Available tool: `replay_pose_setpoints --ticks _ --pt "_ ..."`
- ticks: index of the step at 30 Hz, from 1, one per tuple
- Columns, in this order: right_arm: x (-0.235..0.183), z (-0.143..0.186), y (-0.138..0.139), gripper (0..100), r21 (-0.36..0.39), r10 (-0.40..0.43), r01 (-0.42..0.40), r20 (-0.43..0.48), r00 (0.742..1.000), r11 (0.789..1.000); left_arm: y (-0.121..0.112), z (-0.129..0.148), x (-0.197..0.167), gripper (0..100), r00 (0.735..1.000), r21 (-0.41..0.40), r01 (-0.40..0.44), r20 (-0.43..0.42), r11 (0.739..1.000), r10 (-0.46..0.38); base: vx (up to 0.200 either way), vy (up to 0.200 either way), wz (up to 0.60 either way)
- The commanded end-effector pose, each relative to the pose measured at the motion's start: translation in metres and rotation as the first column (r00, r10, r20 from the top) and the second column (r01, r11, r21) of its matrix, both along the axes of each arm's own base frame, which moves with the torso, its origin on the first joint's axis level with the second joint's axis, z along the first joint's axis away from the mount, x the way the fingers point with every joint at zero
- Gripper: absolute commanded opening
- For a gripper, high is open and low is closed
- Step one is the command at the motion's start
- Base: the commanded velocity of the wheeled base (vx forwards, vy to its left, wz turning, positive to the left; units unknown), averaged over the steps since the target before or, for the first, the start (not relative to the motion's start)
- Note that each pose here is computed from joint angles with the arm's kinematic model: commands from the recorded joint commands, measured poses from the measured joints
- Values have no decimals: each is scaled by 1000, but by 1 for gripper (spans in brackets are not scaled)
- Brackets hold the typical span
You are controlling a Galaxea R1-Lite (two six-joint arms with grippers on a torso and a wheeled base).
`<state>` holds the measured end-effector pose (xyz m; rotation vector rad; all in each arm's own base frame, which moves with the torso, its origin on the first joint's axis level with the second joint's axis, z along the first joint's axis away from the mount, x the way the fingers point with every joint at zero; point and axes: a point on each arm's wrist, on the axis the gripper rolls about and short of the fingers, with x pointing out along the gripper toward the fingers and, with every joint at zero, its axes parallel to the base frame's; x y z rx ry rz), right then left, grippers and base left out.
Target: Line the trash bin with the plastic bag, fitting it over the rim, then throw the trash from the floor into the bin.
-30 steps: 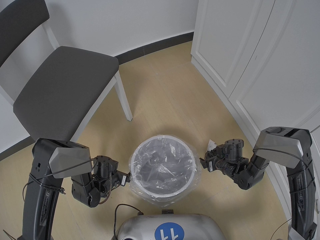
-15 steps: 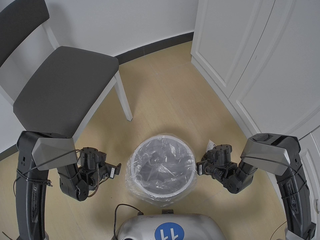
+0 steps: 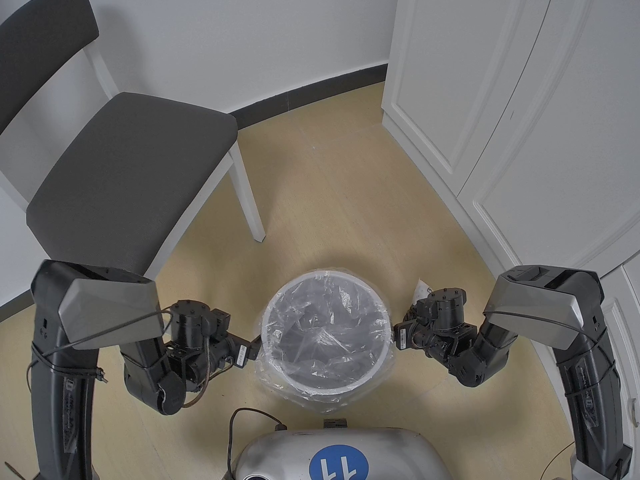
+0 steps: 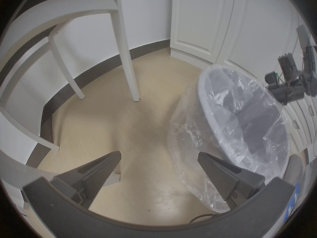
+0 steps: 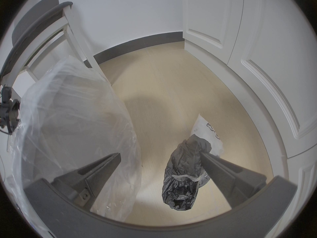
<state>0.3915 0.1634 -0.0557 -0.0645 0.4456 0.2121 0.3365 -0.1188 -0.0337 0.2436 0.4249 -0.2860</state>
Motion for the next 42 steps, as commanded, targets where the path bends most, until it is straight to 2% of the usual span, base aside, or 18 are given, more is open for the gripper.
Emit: replay_pose_setpoints --ticks 1,12,17,21,23,28,35,40,42 --pt "-3 16 0 100 9 3 -3 25 1000 1000 -21 -51 -5 100 997 31 40 -63 999 -38 0 0 0" --pt "-2 22 -3 100 15 -5 5 38 999 1000 -32 -49 5 100 997 6 40 -72 999 -40 0 0 0" --pt "-3 23 -5 100 10 -7 7 36 999 1000 -35 -47 17 100 996 25 22 -86 999 -19 0 0 0" --pt "0 19 -6 100 9 -11 11 31 999 1000 -40 -41 45 100 994 65 -43 -93 997 49 0 0 0" --pt "3 17 -8 100 12 -18 18 34 999 1000 -44 -37 55 100 995 69 -68 -69 995 73 0 0 0" --pt "9 18 -5 100 26 -23 22 52 998 999 -48 -34 67 100 994 66 -95 -38 993 98 0 0 0" --pt "23 18 0 100 82 -77 70 89 993 994 -49 -30 68 100 993 35 -111 -32 993 112 0 0 0" --pt "41 19 6 100 174 -139 112 150 979 978 -49 -28 69 100 990 -8 -138 -32 990 138 0 0 0" --pt "43 18 5 100 182 -143 115 154 978 977 -48 -28 68 100 986 -10 -163 -31 987 163 0 0 0"
